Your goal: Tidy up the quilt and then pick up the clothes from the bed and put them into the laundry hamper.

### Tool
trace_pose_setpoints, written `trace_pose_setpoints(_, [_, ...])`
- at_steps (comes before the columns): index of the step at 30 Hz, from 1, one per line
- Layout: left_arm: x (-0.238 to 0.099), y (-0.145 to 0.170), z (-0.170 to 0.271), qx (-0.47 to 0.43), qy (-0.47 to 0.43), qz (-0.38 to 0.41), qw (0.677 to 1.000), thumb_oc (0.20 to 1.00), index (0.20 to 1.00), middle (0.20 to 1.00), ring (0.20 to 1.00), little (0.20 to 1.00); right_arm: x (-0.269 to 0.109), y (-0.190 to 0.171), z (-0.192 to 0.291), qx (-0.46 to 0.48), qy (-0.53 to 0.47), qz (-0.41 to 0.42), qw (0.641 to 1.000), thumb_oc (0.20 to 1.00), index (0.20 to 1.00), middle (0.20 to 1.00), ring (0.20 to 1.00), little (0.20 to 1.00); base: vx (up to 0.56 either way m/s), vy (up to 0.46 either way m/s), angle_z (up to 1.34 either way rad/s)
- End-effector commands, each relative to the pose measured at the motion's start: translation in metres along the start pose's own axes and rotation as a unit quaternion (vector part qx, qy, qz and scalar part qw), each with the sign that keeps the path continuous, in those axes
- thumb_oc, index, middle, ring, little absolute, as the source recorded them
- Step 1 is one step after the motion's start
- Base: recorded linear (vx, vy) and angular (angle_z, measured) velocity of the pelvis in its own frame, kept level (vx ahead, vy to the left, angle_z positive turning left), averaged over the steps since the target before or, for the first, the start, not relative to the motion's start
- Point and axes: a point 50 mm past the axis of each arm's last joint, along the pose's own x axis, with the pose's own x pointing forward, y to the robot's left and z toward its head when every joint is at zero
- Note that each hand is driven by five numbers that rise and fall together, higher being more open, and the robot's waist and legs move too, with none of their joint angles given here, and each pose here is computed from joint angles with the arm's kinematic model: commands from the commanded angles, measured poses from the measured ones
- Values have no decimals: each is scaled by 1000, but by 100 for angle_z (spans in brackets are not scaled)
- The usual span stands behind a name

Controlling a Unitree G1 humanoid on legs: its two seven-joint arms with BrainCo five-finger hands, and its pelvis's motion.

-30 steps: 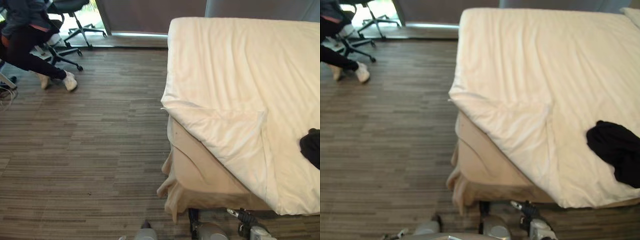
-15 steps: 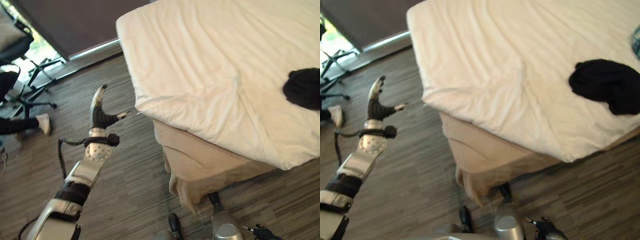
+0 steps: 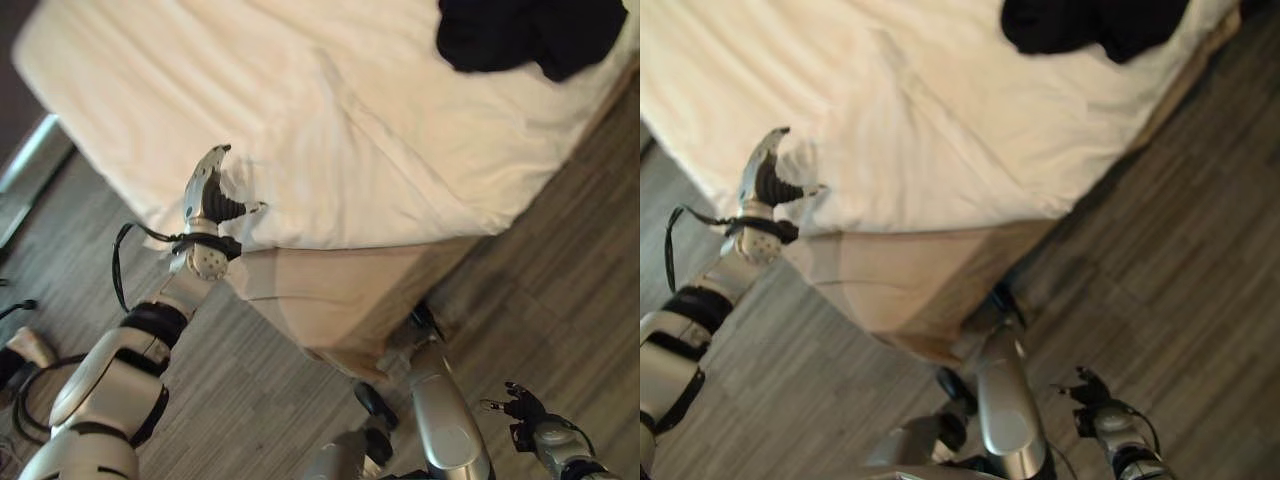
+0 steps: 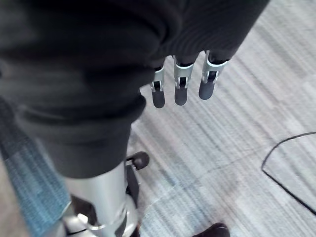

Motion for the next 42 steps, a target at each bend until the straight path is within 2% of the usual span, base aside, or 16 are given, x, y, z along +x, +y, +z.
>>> trace_pose_setpoints(1, [9,22,15,22,-69,65,995,1000,1000,1000,1000,1000,-14,-8,-40,22,39,5,999,1000,1000,1000,1000,1000,10,-130,-30])
trace_pose_setpoints(5, [28,38,53,18,-133,72,988,1000,1000,1000,1000,1000,-21,3,-59,33,51,26,998,1000,1000,1000,1000,1000,-41,-111,-9])
trace_pose_setpoints(6, [29,37,55,20,-135,65,988,893,893,893,893,893,-21,4,-60,33,52,27,998,1000,1000,1000,1000,1000,0,0,0])
trace_pose_setpoints(7, [30,30,58,32,-136,32,990,241,241,241,241,241,-23,6,-63,28,51,29,998,1000,1000,1000,1000,1000,12,37,1])
trace_pose_setpoints(8, [30,29,58,34,-135,25,990,200,200,200,200,200,-23,6,-63,28,51,30,998,1000,1000,1000,1000,1000,26,85,-4])
trace_pose_setpoints(11, [28,13,48,28,-88,-30,995,200,200,200,200,200,-21,4,-55,7,25,35,999,1000,1000,1000,1000,1000,36,109,-13])
trace_pose_setpoints(18, [18,2,18,4,-17,-37,999,200,200,200,200,200,-16,11,-29,-13,-22,34,999,1000,1000,1000,1000,1000,7,112,-7])
trace_pose_setpoints(23, [11,12,17,-47,-39,60,996,200,200,200,200,200,-15,17,-24,-19,-24,24,999,1000,1000,1000,1000,1000,-58,34,6])
trace_pose_setpoints(24, [11,30,30,-89,-94,143,981,200,200,200,200,200,-16,24,-29,-16,-12,21,1000,1000,1000,1000,1000,1000,-156,-90,4])
trace_pose_setpoints(28, [2,36,46,-106,-166,179,964,200,200,200,200,200,-18,35,-40,-7,15,19,1000,1000,1000,1000,1000,1000,-98,-100,23])
trace_pose_setpoints(29, [-13,27,57,-93,-222,157,958,200,200,200,200,200,-21,43,-52,7,45,20,999,1000,1000,1000,1000,1000,-102,-195,42])
trace_pose_setpoints(33, [-43,-6,67,-68,-274,54,958,200,200,200,200,200,-24,48,-64,21,77,18,997,1000,1000,1000,1000,1000,-74,-87,46])
trace_pose_setpoints(39, [-120,-85,68,-23,-284,-167,944,200,200,200,200,200,-20,38,-61,44,90,-1,995,1000,1000,1000,1000,1000,-50,55,35])
trace_pose_setpoints(40, [-130,-93,66,-16,-283,-188,940,294,294,294,294,294,-19,36,-59,45,90,-3,995,1000,1000,1000,1000,1000,-53,124,26])
trace_pose_setpoints(41, [-147,-105,62,-21,-264,-222,938,567,567,567,567,567,-16,33,-54,45,87,-6,995,1000,1000,1000,1000,1000,-56,135,29])
trace_pose_setpoints(42, [-160,-113,60,-22,-258,-251,933,746,746,746,746,746,-14,31,-50,45,83,-8,995,1000,1000,1000,1000,1000,-58,119,28])
